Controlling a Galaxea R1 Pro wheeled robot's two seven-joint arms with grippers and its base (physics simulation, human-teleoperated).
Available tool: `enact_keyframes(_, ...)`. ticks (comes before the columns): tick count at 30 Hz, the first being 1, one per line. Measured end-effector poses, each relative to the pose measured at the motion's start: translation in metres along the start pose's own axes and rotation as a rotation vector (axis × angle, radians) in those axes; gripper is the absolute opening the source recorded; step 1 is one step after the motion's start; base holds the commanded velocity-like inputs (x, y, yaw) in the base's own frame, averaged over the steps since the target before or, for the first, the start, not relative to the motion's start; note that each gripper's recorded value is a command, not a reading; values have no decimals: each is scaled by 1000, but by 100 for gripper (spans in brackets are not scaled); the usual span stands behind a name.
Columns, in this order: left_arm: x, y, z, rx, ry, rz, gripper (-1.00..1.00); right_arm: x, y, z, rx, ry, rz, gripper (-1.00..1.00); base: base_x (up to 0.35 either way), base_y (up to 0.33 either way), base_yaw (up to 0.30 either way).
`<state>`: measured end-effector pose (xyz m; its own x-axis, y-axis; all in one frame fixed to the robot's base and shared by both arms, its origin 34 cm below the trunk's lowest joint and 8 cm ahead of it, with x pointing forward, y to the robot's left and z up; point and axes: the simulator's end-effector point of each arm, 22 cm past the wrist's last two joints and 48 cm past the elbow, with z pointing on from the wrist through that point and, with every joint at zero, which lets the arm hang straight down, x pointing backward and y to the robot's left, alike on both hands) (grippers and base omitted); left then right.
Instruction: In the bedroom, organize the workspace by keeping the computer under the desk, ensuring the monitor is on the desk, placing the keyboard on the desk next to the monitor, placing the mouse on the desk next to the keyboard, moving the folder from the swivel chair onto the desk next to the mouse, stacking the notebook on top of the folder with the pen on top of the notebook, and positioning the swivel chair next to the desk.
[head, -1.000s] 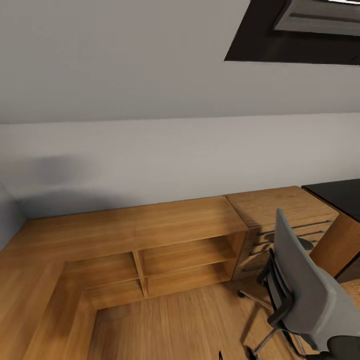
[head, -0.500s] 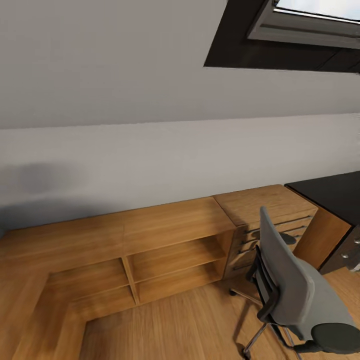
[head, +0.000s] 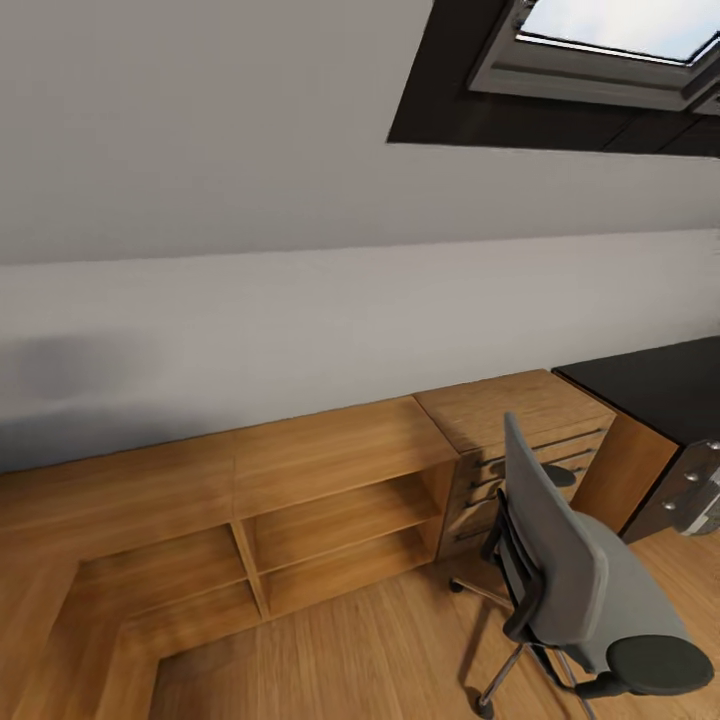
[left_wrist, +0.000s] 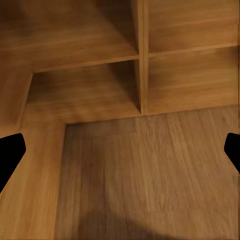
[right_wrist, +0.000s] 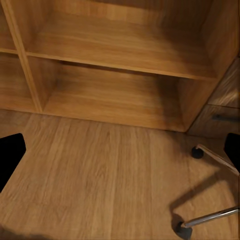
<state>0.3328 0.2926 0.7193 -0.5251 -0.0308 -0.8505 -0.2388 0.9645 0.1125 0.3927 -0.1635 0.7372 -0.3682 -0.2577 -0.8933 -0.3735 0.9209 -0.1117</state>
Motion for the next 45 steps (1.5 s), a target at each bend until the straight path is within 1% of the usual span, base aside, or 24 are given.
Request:
enact_keyframes(11, -4, -3, 1, 12, -13, 4, 100, -4, -3, 1, 5, -10, -4, 100, 0, 0, -92)
enact_keyframes(37, -13, -3, 4, 10, -37, -1, 100, -13, -6, 4, 18, -34, -6, 100, 0, 0, -121)
enact_keyframes(38, -13, -3, 4, 10, -38, -1, 100, -13, -4, 4, 10, -32, -9, 100, 0, 0, -200)
enact_keyframes(39, -13, -3, 4, 10, -39, -1, 100, -9, 0, 4, -1, -13, -15, 100, 0, 0, -206)
enact_keyframes(45, -14, -3, 4, 10, -40, -2, 100, -1, 0, 6, 11, 30, -21, 100, 0, 0, -105)
